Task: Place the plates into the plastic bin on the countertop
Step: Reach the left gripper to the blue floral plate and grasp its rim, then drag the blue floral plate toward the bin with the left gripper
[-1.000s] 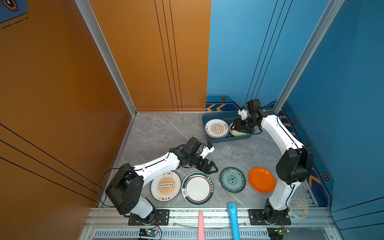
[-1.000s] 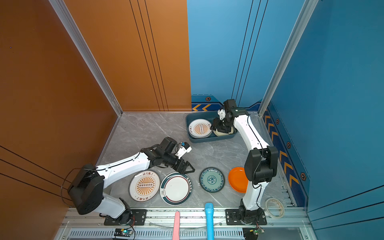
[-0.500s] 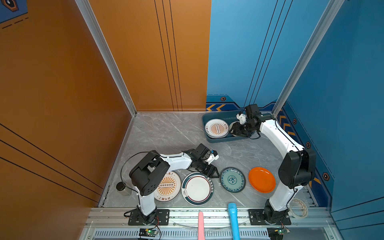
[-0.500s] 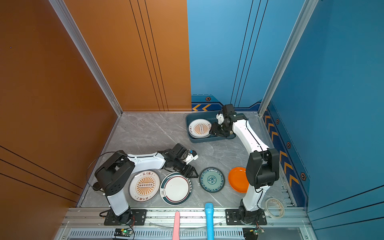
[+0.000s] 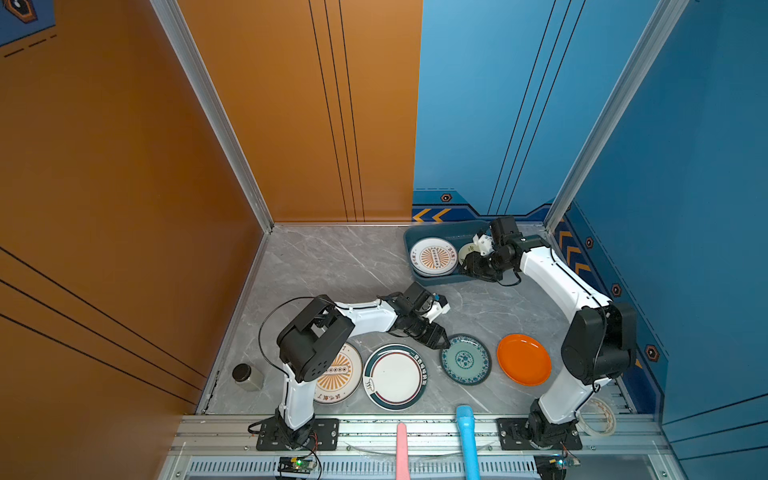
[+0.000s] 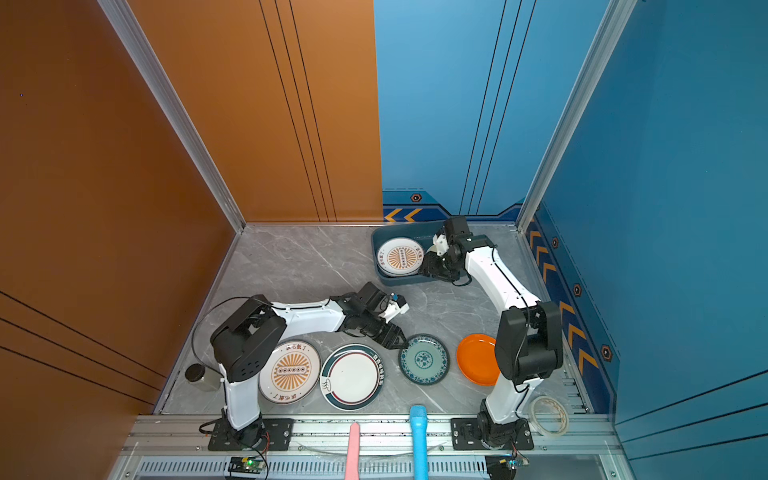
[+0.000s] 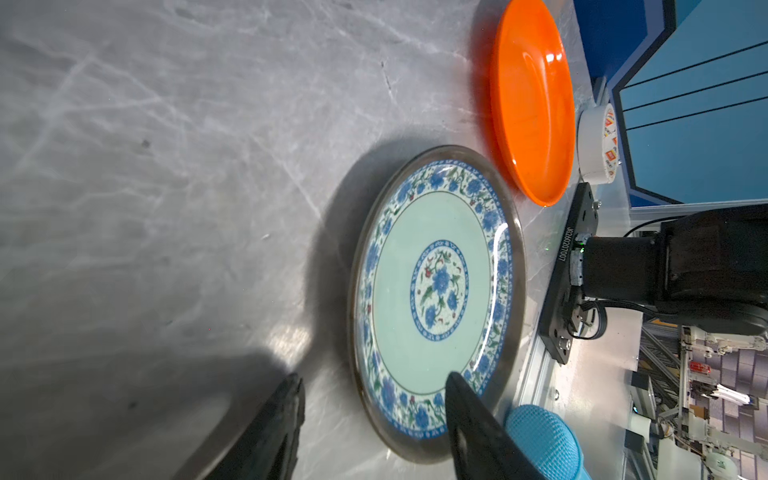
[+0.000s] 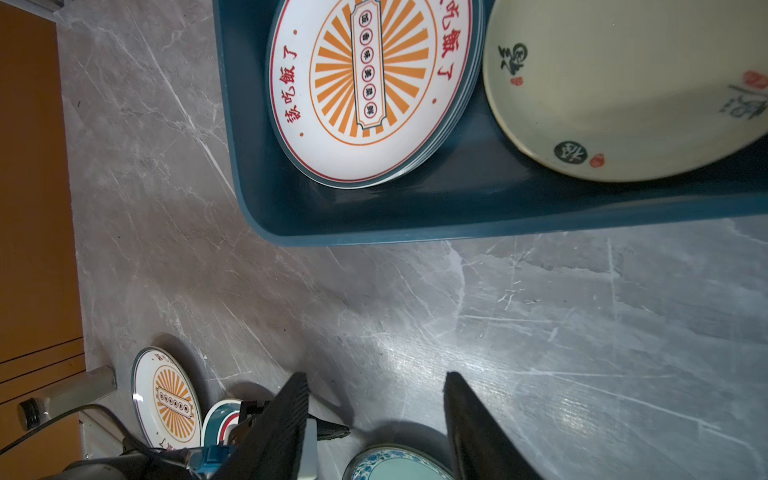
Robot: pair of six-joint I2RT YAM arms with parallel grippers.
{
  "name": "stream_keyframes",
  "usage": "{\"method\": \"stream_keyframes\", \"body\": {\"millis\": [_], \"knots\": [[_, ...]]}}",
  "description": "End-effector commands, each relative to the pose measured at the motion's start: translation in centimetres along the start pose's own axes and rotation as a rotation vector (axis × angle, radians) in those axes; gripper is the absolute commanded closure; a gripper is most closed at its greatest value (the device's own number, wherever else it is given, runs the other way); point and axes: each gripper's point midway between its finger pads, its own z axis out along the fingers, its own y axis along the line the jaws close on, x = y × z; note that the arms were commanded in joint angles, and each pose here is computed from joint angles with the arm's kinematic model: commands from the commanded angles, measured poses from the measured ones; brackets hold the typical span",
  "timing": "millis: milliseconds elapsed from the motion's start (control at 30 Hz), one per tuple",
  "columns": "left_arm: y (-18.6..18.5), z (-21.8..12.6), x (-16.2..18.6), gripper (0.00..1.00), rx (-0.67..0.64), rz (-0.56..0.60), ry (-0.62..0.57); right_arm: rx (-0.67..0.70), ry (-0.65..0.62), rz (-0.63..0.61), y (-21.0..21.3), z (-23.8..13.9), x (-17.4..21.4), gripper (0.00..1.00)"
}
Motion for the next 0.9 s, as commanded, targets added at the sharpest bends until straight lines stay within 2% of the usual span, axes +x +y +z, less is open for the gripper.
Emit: {"method": "stream_keyframes", "body": {"millis": [0,267,600,867], "knots": [[0.9,1.2,0.7,0.46,-0.056,-0.035,0.037,-0.01,-0.045,-0.001,0.2,-1.2,-0.3,0.45],[1.3,2.5,1.4,0.57,-0.078,-0.052,0.092,-0.012,-0.052,0.0,0.2,-1.2,0.1,0.45],[2.1,3.1,2.6,0.83,-0.09,-0.061,0.137,-0.006,-0.051,0.007,-0.2,-1.4,0.9,0.46],[2.3,1.5,1.3,1.0,-0.08,-0.057,0.109,0.001,-0.058,0.014,-0.4,-2.4,1.9,0.45]]}}
